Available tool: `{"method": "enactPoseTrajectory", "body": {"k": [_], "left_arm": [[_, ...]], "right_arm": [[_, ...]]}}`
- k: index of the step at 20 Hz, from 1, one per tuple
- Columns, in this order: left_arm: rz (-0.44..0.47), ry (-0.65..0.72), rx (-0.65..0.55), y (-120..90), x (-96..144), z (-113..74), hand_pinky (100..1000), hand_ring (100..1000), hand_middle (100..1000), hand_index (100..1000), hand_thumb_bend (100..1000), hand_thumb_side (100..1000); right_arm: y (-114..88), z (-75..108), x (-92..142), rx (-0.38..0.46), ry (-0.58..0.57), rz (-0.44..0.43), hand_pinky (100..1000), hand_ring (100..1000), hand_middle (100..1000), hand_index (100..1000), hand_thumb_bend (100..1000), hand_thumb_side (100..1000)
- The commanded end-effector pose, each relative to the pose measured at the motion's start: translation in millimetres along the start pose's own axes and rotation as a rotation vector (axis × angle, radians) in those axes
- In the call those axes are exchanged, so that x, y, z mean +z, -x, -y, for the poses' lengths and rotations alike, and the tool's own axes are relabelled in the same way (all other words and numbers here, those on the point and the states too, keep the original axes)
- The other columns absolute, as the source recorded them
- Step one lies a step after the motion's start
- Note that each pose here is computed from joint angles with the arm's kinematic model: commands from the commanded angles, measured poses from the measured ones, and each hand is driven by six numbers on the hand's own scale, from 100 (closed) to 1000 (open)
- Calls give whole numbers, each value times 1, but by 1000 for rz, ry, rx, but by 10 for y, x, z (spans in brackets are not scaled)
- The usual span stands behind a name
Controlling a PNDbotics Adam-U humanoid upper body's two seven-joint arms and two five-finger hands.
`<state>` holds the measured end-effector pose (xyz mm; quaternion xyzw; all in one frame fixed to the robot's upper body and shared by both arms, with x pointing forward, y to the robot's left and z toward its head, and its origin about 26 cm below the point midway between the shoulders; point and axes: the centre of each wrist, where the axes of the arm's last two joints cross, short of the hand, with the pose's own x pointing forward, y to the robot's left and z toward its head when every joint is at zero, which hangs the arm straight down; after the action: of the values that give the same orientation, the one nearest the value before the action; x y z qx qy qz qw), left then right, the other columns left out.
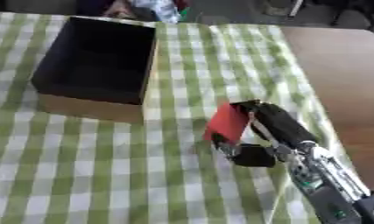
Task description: Pick up objects on the table and place them in the box.
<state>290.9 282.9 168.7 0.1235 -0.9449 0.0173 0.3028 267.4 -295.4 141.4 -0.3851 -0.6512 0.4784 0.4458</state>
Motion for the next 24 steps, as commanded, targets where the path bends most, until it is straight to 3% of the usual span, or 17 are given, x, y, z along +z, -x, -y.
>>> {"method": "enactPoseTrajectory", "body": {"k": [1, 5, 12, 16, 24], "left_arm": [[33, 14, -8, -60, -61, -18, 810, 536, 669, 727, 198, 752], [33, 16, -9, -60, -61, -20, 811, 536, 669, 727, 198, 753], [34, 20, -5, -61, -62, -13, 809, 537, 669, 727, 196, 752], [39, 23, 1, -64, -67, -1, 809, 537, 670, 727, 194, 752], [46, 40, 21, -72, -84, 40, 809, 538, 672, 727, 192, 753]], "right_arm": [[93, 223, -8, 38, 54, 31, 731, 689, 499, 796, 100, 660], [182, 443, -26, 58, 100, 75, 727, 679, 490, 788, 100, 653], [235, 1028, -133, 58, 187, 152, 718, 664, 476, 774, 100, 616], [151, 1372, -221, 84, 198, 211, 712, 656, 474, 767, 100, 606], [-186, 1854, -394, 107, 136, 310, 699, 647, 488, 761, 100, 595]]}}
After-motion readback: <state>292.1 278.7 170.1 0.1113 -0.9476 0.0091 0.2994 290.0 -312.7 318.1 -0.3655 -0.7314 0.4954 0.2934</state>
